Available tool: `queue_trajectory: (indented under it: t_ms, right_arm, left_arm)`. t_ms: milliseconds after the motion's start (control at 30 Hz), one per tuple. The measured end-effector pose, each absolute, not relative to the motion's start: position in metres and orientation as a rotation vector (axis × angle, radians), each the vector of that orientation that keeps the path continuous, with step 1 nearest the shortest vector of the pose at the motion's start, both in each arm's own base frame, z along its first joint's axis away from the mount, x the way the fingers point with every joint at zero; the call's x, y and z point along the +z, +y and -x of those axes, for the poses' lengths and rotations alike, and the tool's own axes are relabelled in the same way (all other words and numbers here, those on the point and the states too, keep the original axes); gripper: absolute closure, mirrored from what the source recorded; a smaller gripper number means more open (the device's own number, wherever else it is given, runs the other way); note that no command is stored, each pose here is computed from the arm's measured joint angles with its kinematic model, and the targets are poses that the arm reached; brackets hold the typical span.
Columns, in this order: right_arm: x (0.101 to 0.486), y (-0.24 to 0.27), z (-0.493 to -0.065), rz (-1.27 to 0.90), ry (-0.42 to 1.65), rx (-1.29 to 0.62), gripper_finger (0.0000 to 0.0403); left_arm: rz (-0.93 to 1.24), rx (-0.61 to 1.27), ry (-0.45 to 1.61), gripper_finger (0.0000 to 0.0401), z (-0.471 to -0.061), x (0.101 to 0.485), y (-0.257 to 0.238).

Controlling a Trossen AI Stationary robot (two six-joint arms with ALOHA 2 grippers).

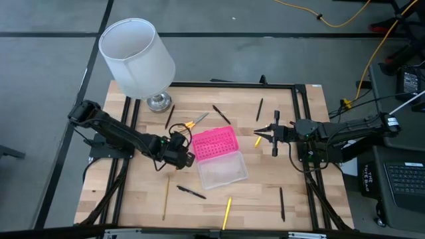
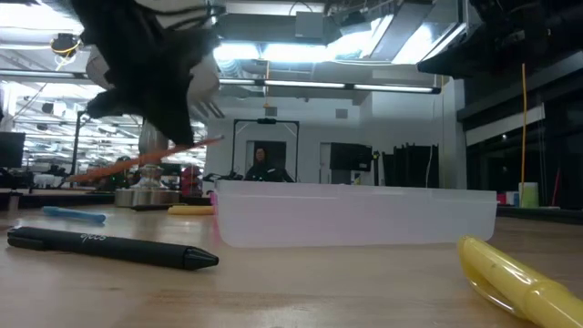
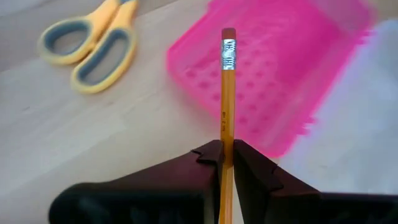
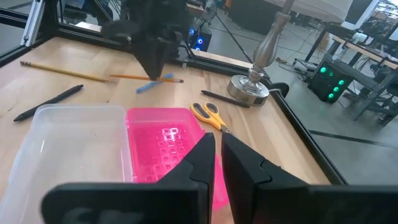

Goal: Pick & place school supplies into a supply box
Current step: Put the orange pencil into the pink supply box

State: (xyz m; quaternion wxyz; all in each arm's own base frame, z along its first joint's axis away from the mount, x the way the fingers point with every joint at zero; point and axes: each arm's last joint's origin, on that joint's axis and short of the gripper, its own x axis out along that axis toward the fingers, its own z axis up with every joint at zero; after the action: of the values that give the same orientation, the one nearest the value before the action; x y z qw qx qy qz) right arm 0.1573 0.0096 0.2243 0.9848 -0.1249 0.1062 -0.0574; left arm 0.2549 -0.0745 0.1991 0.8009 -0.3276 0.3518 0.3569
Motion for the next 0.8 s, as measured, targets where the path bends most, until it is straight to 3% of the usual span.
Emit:
queue_trajectory:
  t_ms: [800]
  right_arm:
    - [0.229,0.010,-0.158,0.242,0.165,-0.120,0.0368]
  left_arm:
    - [0.047,0.268,0.474,0.0377,-0.266,0.269,-0.064]
